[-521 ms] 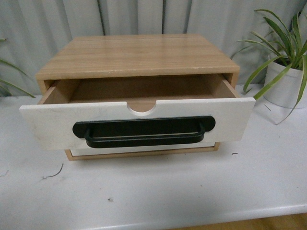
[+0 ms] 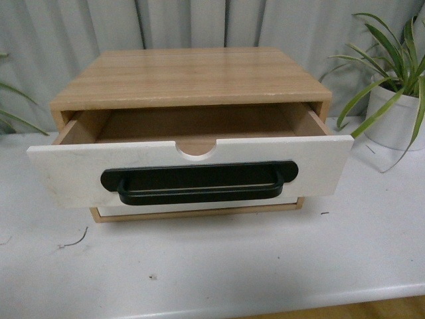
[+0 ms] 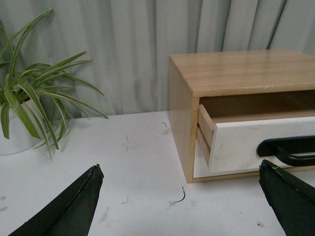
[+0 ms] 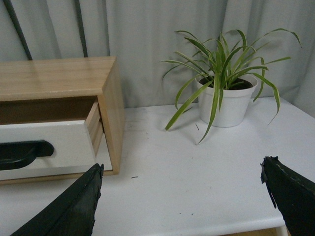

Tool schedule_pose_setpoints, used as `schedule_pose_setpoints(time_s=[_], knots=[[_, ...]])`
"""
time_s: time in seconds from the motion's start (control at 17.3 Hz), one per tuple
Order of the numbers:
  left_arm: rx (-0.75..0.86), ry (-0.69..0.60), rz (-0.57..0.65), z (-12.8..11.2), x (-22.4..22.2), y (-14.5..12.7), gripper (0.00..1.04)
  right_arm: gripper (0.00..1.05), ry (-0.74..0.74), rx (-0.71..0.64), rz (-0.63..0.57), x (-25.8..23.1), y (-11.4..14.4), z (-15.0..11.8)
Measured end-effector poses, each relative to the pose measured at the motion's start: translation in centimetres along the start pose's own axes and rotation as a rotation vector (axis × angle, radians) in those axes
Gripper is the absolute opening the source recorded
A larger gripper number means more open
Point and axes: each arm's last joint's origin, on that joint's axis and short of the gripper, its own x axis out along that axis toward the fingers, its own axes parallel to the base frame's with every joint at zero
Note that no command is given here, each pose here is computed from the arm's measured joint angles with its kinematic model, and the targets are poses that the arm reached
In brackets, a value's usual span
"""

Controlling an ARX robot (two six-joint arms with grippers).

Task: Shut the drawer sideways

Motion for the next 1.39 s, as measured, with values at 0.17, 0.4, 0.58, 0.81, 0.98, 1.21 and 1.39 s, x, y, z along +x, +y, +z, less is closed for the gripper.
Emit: schedule_pose_setpoints(time_s=[0.17,0.4,0.58,0.81,0.98,1.21,1.39], knots=[[0.0,0.0,0.0,0.0,0.0,0.0,0.98,0.98,0.0,0.0,0.0,0.0,0.0,0.0],[0.0,0.0,0.0,0.0,0.0,0.0,0.98,0.98,0.0,0.0,0.0,0.0,0.0,0.0],[0.0,0.0,0.0,0.0,0.0,0.0,0.98,0.98,0.0,0.0,0.0,0.0,0.0,0.0],[0.0,0.0,0.0,0.0,0.0,0.0,0.98,0.98,0.0,0.0,0.0,0.0,0.0,0.0],[0.0,0.0,0.0,0.0,0.0,0.0,0.98,0.98,0.0,0.0,0.0,0.0,0.0,0.0],[-0.07,0.065,-0.086,-0.2,0.6,-1.1,0.98,0.98,0.232,0.154,-0.15,0.9,0.9,0.1],[0.044,0.163,-0.279,-0.5,1.4,-2.9,0.98,0.98,0.316,0.129,-0.003,2.9,1.9,2.4]])
